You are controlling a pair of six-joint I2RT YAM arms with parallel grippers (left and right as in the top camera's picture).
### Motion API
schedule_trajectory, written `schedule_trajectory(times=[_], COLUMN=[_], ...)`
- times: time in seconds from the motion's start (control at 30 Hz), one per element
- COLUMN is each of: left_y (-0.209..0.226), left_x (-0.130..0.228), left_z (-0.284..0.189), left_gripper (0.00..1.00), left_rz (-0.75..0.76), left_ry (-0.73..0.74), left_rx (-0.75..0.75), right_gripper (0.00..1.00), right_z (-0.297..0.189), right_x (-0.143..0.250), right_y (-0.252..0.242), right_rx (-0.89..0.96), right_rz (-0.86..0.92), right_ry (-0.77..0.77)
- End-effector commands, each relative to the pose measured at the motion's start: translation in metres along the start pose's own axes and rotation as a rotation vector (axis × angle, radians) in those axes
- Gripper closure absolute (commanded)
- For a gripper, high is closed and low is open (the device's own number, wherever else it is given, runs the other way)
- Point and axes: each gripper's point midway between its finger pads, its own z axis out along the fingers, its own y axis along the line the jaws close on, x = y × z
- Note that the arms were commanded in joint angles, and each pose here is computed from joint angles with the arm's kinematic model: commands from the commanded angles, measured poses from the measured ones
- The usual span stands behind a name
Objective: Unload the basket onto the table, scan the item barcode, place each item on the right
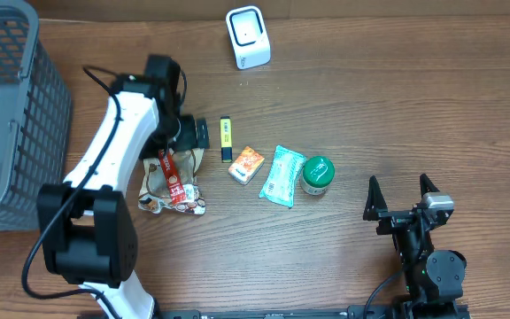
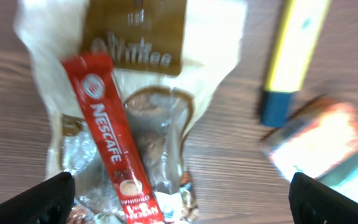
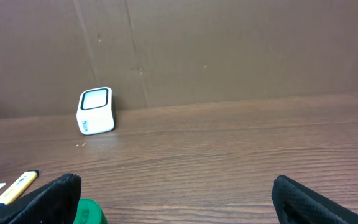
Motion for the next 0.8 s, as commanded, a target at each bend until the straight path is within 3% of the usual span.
schedule_trajectory(times=[0.0,0.3,0.77], left_y=[-0.012,-0.025,-0.025], left_x=[-0.023,-0.043,-0.042], left_z=[-0.062,-0.156,-0.159], left_gripper=[0.0,0.0,0.0], left_rz=[0.007,0.024,0.024], left_ry=[-0.154,-0.379,-0.384], left_rx=[0.053,0.125,0.127], right_gripper=[0.0,0.0,0.0], right_z=[0.0,0.0,0.0], right_x=[0.002,0.002,0.002], right_y=[-0.001,-0.001,-0.001], right_rx=[0.003,0.003,0.003], right_rz=[-0.004,-0.004,-0.005], right_ry=[-0.002,-0.001,-0.002])
